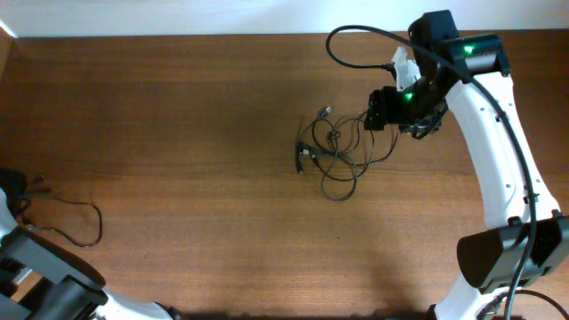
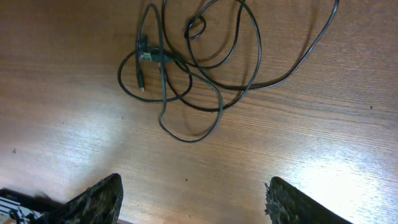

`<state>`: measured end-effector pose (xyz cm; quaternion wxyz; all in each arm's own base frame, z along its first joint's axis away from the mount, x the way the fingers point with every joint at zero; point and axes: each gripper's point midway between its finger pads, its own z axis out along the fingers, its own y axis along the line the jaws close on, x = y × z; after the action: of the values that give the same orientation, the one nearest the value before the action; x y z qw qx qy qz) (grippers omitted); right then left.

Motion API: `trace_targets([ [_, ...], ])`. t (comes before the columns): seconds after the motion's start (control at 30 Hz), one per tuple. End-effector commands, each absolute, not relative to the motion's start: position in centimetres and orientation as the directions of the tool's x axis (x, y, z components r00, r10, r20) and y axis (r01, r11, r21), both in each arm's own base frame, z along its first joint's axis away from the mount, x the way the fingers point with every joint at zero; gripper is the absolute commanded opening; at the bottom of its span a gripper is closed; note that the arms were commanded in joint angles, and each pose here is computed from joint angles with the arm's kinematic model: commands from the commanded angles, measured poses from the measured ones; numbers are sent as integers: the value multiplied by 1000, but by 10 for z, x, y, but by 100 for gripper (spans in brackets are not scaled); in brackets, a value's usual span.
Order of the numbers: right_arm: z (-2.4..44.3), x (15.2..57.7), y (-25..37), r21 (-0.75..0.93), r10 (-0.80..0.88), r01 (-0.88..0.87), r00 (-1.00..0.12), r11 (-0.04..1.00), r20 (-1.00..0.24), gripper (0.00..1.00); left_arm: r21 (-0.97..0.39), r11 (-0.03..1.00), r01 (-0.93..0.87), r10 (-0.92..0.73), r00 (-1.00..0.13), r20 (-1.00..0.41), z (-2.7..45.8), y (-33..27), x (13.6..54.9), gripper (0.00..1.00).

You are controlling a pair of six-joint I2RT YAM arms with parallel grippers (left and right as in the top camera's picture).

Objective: Untangle cables

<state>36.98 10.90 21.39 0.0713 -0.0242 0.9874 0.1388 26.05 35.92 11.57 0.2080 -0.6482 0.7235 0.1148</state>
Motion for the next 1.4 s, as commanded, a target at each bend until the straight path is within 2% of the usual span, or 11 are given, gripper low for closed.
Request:
trace_targets([
  [0.0, 217, 368, 113, 274, -50, -93, -986, 957, -159, 74, -206, 160, -965, -902, -58, -428, 119, 356, 276, 99],
  [0.13, 216, 368, 113, 270, -52, -94, -986, 958, -158, 75, -437, 336, -834, -905, -157, -395, 177, 331, 322, 99],
  [0.23, 216, 368, 113, 270, -52, -94, -986, 958, -159, 75, -555, 551, -623, -813, -248, -527, 265, 296, 340, 99],
  [0.33, 217, 370, 113, 271, -52, -97, -984, 958, -168, 75, -494, 714, -496, -671, -283, -685, 330, 255, 333, 100],
  [0.47, 217, 373, 112, 272, -48, -96, -983, 957, -179, 75, -415, 861, -294, -504, -378, -777, 369, 168, 348, 96],
  [0.6, 218, 379, 96, 273, -3, -54, -983, 961, -185, 75, -385, 921, -61, -343, -595, -727, 339, 50, 386, 91],
  [0.77, 217, 386, 55, 272, 101, 49, -978, 961, -180, 75, -403, 898, 177, -103, -806, -583, 266, -89, 412, 85],
  [0.9, 217, 388, 40, 268, 136, 85, -974, 960, -180, 75, -479, 858, 185, -5, -929, -369, 188, -194, 404, 88],
  [1.1, 216, 387, 37, 250, 137, 89, -974, 964, -180, 75, -532, 846, -28, -108, -987, -121, 106, -264, 398, 91],
  [1.23, 216, 387, 37, 248, 129, 82, -975, 965, -180, 75, -524, 846, -103, -155, -986, -56, 82, -269, 399, 83],
  [1.37, 216, 387, 37, 246, 114, 66, -976, 967, -184, 75, -531, 842, -100, -146, -988, -45, 81, -273, 396, 70],
])
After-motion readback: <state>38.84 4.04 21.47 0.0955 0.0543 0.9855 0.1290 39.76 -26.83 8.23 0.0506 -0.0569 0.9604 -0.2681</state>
